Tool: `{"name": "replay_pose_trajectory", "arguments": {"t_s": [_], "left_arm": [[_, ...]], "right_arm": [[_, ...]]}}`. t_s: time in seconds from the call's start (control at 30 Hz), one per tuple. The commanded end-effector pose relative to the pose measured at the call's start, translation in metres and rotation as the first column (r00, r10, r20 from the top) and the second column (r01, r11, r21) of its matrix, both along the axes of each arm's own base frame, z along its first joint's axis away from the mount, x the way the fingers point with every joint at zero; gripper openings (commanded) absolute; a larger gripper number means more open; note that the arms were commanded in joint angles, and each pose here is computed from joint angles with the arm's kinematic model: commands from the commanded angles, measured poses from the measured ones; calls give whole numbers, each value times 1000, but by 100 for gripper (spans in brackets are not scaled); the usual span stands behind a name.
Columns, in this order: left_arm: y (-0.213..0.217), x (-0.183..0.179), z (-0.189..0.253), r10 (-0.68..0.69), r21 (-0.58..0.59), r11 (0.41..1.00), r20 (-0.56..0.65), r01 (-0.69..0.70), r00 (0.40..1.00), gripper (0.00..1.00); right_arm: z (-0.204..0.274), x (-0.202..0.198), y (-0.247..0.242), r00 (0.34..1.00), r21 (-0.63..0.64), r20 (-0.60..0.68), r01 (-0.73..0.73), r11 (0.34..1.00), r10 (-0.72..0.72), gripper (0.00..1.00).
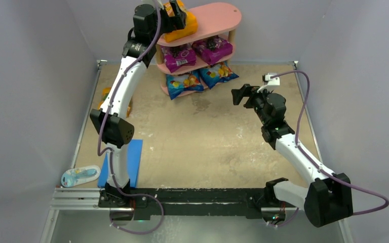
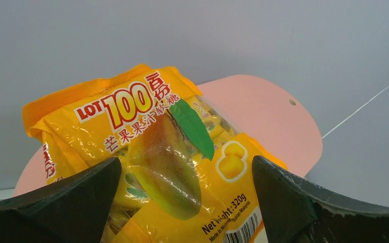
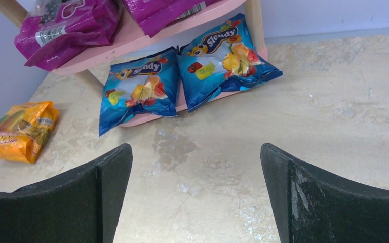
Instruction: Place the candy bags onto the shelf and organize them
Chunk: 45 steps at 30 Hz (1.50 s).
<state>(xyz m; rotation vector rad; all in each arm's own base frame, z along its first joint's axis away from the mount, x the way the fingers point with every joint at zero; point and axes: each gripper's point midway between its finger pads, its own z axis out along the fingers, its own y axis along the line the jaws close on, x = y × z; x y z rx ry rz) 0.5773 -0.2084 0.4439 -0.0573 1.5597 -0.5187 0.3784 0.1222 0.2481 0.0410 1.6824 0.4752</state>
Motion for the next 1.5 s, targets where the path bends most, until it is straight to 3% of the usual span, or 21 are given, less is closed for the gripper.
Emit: {"name": "replay_pose_trajectory", "arguments": {"t_s": [0.0, 0.23, 0.47, 0.63, 0.7, 0.8, 0.93, 1.1, 1.23, 1.47], "left_arm": [[-1, -10, 16, -14, -2, 1000, -7, 14, 1000, 99], [19, -54, 97, 13, -38, 999, 164, -7, 986, 99], [67, -92, 84, 176, 12, 984, 123, -179, 977, 99], [114, -127, 26, 364, 16, 931, 13, -364, 931, 99], [139, -139, -10, 436, 16, 900, -78, -436, 897, 99], [184, -146, -82, 439, -69, 882, -244, -467, 865, 99], [250, -160, -187, 520, -97, 776, -460, -623, 719, 99], [277, -181, -272, 520, -45, 714, -634, -699, 572, 93], [294, -198, -301, 535, -46, 652, -678, -757, 503, 85], [324, -209, -321, 572, -65, 573, -682, -817, 455, 84]], "right_arm": [[17, 3, 3, 999, 6, 50, -16, 1000, 16, 97], [15, 5, 8, 998, 5, 51, -36, 999, 35, 97], [15, 5, 11, 997, 12, 55, -53, 999, 52, 97], [19, 0, 10, 997, 18, 63, -51, 999, 50, 98], [19, -2, 8, 997, 25, 62, -42, 999, 40, 97], [27, -4, 7, 995, 34, 91, -44, 998, 41, 98], [28, -6, 10, 993, 36, 102, -61, 997, 57, 98], [21, -5, 10, 996, 30, 74, -59, 998, 56, 98], [19, -4, 10, 996, 28, 71, -61, 998, 59, 98], [19, -2, 11, 996, 22, 71, -65, 998, 63, 98]]}}
